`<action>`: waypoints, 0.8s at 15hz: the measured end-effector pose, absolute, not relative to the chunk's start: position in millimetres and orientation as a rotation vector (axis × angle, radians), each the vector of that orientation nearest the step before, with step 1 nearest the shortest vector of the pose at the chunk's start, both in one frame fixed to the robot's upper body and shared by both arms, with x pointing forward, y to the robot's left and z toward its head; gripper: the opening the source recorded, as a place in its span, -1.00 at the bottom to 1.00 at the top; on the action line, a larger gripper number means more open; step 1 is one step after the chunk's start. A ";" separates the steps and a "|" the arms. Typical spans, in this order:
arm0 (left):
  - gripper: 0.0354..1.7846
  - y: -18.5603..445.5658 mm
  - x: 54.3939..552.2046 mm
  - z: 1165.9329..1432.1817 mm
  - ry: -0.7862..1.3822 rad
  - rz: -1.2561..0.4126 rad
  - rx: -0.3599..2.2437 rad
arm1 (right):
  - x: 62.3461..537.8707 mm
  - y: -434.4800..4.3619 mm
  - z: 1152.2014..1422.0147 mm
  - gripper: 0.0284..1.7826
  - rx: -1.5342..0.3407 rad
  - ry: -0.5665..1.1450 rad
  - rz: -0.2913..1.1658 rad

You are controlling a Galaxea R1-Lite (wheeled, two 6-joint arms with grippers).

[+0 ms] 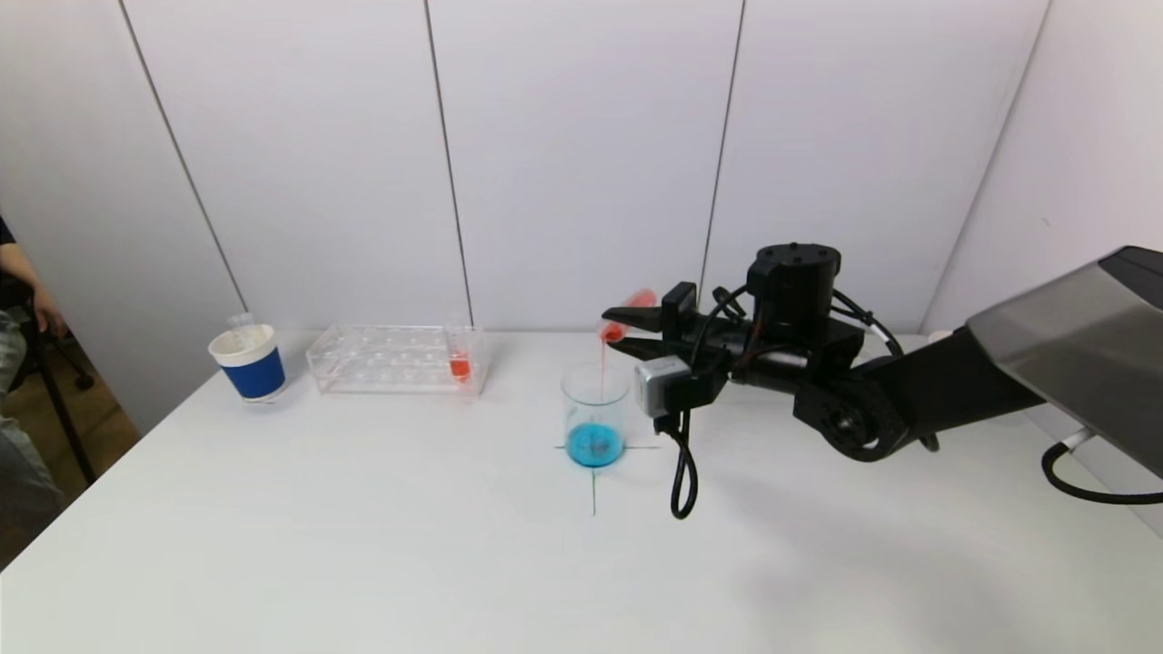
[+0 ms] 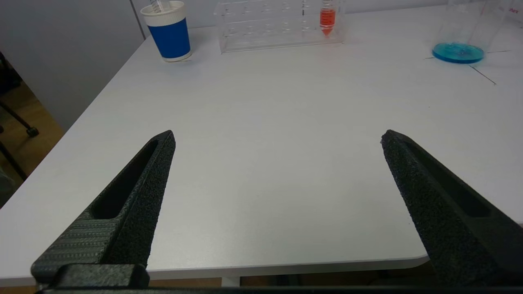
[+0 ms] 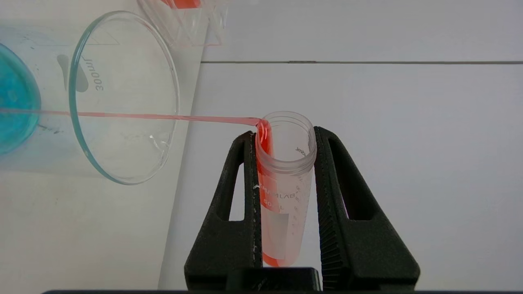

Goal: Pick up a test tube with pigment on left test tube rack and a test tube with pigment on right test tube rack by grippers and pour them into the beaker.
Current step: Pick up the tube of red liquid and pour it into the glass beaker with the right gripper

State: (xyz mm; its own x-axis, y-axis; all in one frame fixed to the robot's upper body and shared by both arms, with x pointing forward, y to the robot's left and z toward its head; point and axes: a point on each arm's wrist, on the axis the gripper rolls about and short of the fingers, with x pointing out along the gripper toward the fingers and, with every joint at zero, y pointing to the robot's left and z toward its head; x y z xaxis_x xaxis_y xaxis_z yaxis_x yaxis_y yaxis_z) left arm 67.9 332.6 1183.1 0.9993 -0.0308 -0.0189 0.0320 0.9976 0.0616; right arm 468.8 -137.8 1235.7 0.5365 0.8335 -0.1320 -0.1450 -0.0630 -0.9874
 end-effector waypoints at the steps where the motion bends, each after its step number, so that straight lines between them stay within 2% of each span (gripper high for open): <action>1: 0.98 332.6 67.9 1183.1 0.018 -0.031 0.062 | 468.8 -137.8 1235.4 -0.52 -1.414 -0.641 0.900; 12: 0.98 332.6 67.9 1183.1 0.018 -0.031 0.062 | 472.6 -137.0 1240.7 -0.52 -1.499 -0.694 0.859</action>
